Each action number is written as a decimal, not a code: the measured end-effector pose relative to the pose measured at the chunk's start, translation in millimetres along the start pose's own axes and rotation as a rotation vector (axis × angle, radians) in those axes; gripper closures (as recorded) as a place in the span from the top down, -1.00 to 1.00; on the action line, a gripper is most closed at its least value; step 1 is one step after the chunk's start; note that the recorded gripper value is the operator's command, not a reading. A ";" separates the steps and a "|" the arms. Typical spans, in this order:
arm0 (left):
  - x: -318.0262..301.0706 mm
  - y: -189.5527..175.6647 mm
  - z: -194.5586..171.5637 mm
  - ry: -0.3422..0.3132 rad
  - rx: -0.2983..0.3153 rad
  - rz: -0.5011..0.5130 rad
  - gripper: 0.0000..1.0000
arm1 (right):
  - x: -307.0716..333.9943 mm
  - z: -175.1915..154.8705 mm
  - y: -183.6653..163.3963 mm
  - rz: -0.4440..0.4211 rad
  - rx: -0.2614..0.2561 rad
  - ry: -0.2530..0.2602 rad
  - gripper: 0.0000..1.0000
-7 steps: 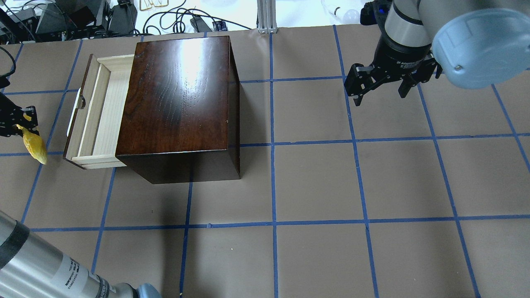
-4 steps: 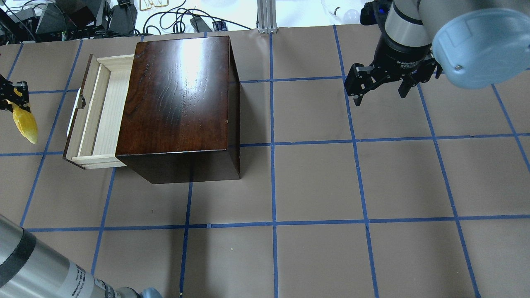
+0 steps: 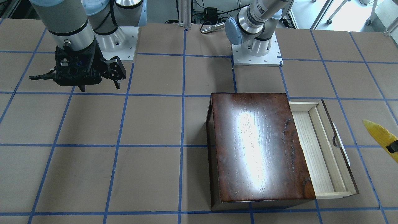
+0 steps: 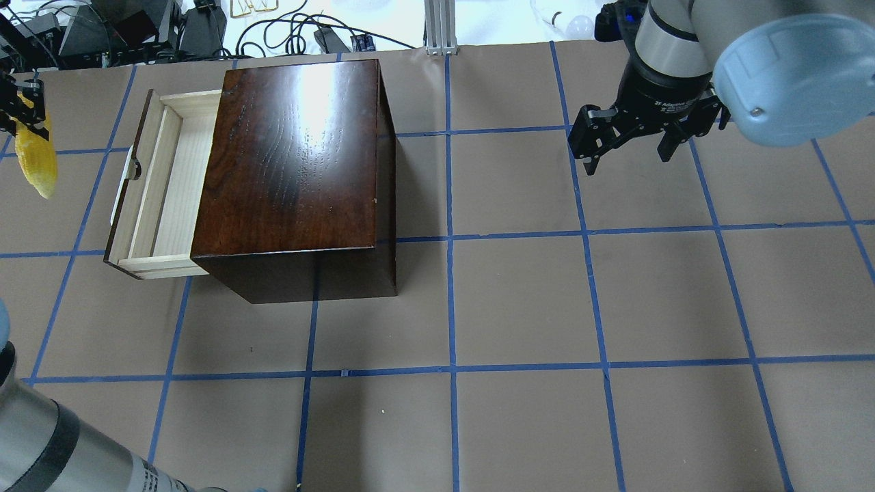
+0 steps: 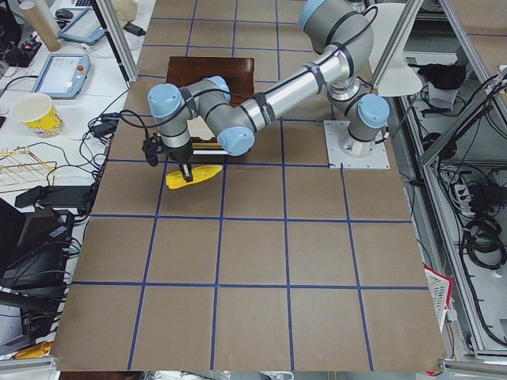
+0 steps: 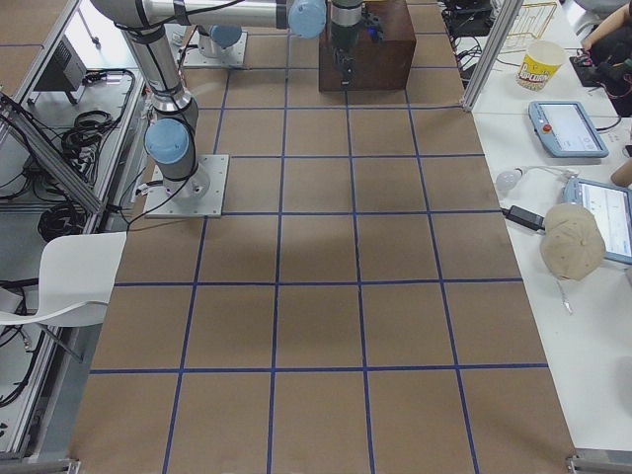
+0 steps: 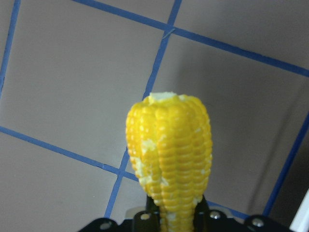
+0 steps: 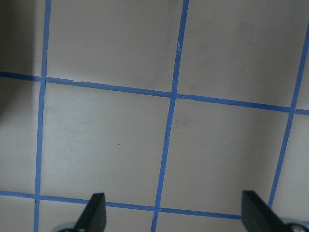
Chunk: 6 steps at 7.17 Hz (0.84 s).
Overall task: Open drawer and put corn inside
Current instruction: 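Lift the corn cob upward with the left gripper, then carry the corn over the open drawer and lower it inside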
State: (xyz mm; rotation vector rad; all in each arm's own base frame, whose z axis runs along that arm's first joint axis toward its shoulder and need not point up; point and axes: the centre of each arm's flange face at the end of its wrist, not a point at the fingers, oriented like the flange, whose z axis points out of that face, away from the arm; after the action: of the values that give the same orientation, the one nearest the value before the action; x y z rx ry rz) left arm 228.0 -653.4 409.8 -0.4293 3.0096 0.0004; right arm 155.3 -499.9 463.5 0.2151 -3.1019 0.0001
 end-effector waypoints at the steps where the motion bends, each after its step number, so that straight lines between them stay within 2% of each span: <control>1: 26.4 4.4 -16.4 -0.003 0.012 0.039 -0.87 | 0.1 0.0 0.0 0.000 0.000 0.000 1.00; 4: 108.2 18.1 -38.3 -0.002 0.028 0.164 -0.87 | -0.4 0.0 0.1 -0.001 0.000 0.000 1.00; 6: 152.0 25.4 -25.2 0.004 0.002 0.245 -0.87 | -0.2 0.2 0.1 0.000 0.000 0.000 1.00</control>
State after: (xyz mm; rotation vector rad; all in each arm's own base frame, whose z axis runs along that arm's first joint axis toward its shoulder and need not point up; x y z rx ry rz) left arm 73.2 -671.8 419.3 -0.0578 3.0442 0.0154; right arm 155.5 -499.8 463.3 0.2159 -3.1019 -0.0007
